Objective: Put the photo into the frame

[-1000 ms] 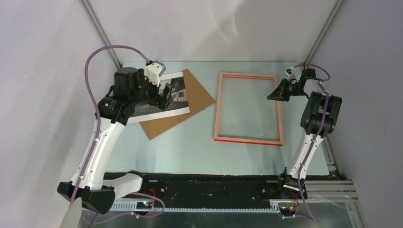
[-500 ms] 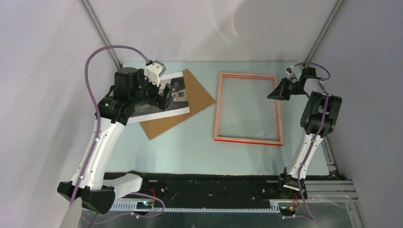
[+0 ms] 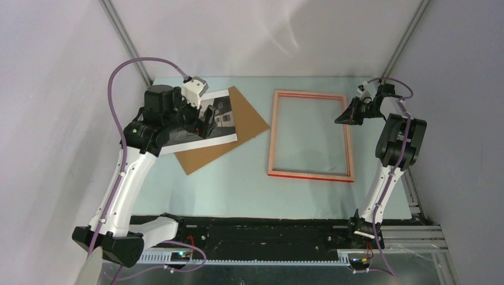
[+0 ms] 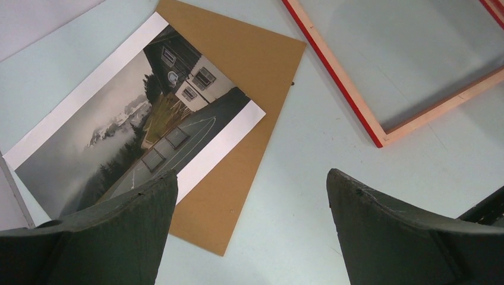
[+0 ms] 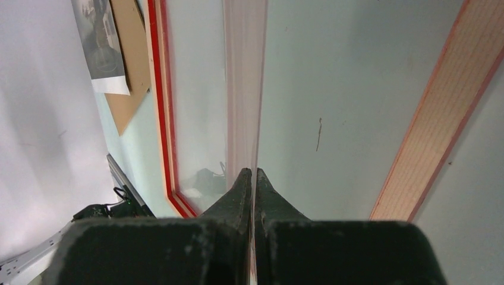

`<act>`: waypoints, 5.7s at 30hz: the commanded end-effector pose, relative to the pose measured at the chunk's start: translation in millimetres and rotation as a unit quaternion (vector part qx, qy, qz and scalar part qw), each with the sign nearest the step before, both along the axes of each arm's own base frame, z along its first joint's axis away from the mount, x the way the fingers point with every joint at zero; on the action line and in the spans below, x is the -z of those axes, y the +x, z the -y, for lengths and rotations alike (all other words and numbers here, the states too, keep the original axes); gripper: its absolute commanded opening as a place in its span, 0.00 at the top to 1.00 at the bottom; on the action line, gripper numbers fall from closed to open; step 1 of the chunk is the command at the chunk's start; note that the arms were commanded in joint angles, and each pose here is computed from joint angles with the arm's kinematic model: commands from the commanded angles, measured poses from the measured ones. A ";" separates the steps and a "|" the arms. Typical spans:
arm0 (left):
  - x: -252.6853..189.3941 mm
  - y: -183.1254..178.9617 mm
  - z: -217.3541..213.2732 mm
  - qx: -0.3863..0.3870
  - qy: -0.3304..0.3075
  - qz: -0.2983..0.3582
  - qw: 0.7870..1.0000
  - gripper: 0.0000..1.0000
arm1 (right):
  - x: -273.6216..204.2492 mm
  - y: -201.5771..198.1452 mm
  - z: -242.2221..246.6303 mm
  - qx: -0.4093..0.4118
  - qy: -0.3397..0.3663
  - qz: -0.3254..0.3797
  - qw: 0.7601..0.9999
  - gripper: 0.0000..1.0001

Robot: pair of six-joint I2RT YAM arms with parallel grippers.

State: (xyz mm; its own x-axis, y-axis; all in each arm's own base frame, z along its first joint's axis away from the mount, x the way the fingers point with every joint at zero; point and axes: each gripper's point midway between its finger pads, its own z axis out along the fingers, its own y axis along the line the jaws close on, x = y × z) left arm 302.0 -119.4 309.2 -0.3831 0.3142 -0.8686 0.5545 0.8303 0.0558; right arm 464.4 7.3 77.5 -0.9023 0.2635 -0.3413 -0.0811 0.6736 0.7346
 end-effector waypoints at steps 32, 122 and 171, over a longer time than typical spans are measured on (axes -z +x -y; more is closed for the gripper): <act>56.4 42.3 34.2 0.008 0.008 -0.062 0.998 0.00 | 5.6 -1.2 -23.7 0.007 0.073 -0.057 0.996 1.00; 202.0 66.3 195.9 0.119 -0.072 -0.202 0.969 0.00 | -73.7 -21.7 -36.1 0.032 0.309 -0.043 0.950 1.00; 213.3 70.1 194.7 0.111 -0.064 -0.209 0.969 0.00 | -12.5 -31.2 -41.8 0.044 0.282 -0.087 0.954 1.00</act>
State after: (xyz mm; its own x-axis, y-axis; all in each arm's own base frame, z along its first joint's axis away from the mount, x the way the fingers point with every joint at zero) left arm 367.1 -311.3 82.5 -0.6830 0.3331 -0.6500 0.6507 0.6818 -0.3343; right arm 439.4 42.2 94.3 -0.8858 0.4640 0.0048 0.0995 0.1800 0.9786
